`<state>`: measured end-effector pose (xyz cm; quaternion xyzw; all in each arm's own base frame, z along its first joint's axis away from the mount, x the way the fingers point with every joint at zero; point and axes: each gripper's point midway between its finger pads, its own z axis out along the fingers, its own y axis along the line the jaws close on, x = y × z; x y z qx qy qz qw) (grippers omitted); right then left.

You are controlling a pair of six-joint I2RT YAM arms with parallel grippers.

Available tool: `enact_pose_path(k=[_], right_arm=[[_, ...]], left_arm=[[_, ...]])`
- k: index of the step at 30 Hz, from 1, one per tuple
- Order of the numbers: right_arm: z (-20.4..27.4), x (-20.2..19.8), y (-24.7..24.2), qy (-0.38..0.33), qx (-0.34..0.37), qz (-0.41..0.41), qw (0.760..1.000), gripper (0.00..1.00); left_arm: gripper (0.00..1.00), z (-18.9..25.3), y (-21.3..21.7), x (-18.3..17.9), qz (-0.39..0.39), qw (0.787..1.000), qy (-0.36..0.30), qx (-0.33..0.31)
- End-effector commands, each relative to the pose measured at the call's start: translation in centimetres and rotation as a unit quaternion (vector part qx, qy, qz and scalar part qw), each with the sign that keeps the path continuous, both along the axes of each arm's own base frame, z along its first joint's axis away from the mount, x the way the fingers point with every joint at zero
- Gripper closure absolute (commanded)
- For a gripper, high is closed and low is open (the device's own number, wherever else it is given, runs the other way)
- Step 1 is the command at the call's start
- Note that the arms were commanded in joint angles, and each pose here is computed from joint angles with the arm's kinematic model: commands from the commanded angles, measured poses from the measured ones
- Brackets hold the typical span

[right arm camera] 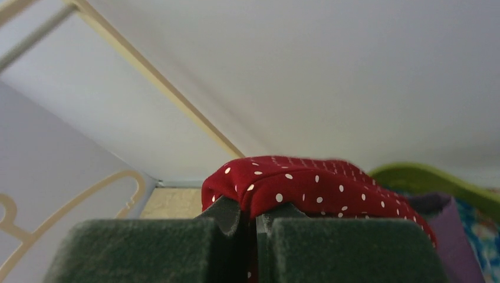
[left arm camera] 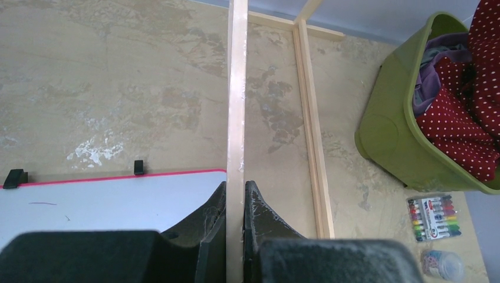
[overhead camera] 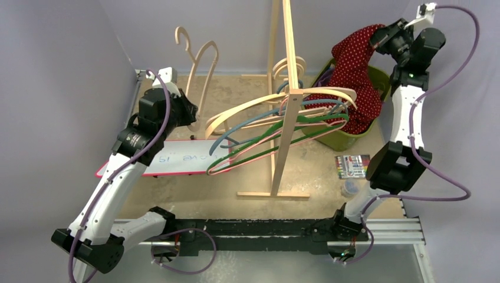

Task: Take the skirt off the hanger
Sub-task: Place the skirt in the bin.

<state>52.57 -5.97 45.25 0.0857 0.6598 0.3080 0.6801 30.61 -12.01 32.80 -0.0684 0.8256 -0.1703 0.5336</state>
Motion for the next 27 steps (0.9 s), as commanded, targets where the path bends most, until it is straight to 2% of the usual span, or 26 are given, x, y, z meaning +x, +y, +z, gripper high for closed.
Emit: enact_pose_path(k=[1,4,8,12,16,20,23,24,26,27], right_arm=[[1.9,-3.2,-0.7,-0.031,-0.023,-0.062,0.997,1.00],[-4.1,-3.6,-3.0,0.039,-0.030,-0.132,0.990,1.00],[-15.2,-4.6,-4.8,0.166,-0.007,-0.186,0.968,1.00],[-24.0,-5.1,-4.7,0.254,-0.006,-0.186,0.949,1.00],[-29.0,-4.9,-3.3,0.335,-0.017,-0.184,0.924,1.00],[-29.3,-5.7,-3.3,0.343,-0.028,-0.200,0.917,0.99],[-27.4,-6.4,-3.1,0.331,-0.030,-0.201,0.921,0.94],[-24.6,-7.5,-2.8,0.306,-0.029,-0.205,0.929,0.85],[-22.9,-8.5,-2.4,0.281,-0.030,-0.205,0.937,0.77],[-21.8,-9.3,-2.0,0.265,-0.032,-0.202,0.943,0.69]], left_arm=[[1.00,3.2,0.0,0.4,0.004,0.998,-0.049,-0.025],[1.00,3.0,0.1,0.2,0.006,0.999,-0.048,-0.023],[1.00,3.0,0.1,0.2,0.004,0.999,-0.048,-0.022],[1.00,3.1,-0.2,0.4,-0.002,0.999,-0.046,-0.023],[1.00,2.7,-0.5,0.5,-0.005,0.999,-0.037,-0.024],[1.00,2.7,0.1,0.0,0.003,0.999,-0.035,-0.020],[1.00,2.8,0.7,-0.3,0.014,0.999,-0.037,-0.015],[1.00,2.7,1.0,-0.4,0.021,0.999,-0.035,-0.011],[1.00,2.8,1.0,-0.4,0.021,0.999,-0.035,-0.011],[1.00,2.8,1.0,-0.4,0.020,0.999,-0.035,-0.011]])
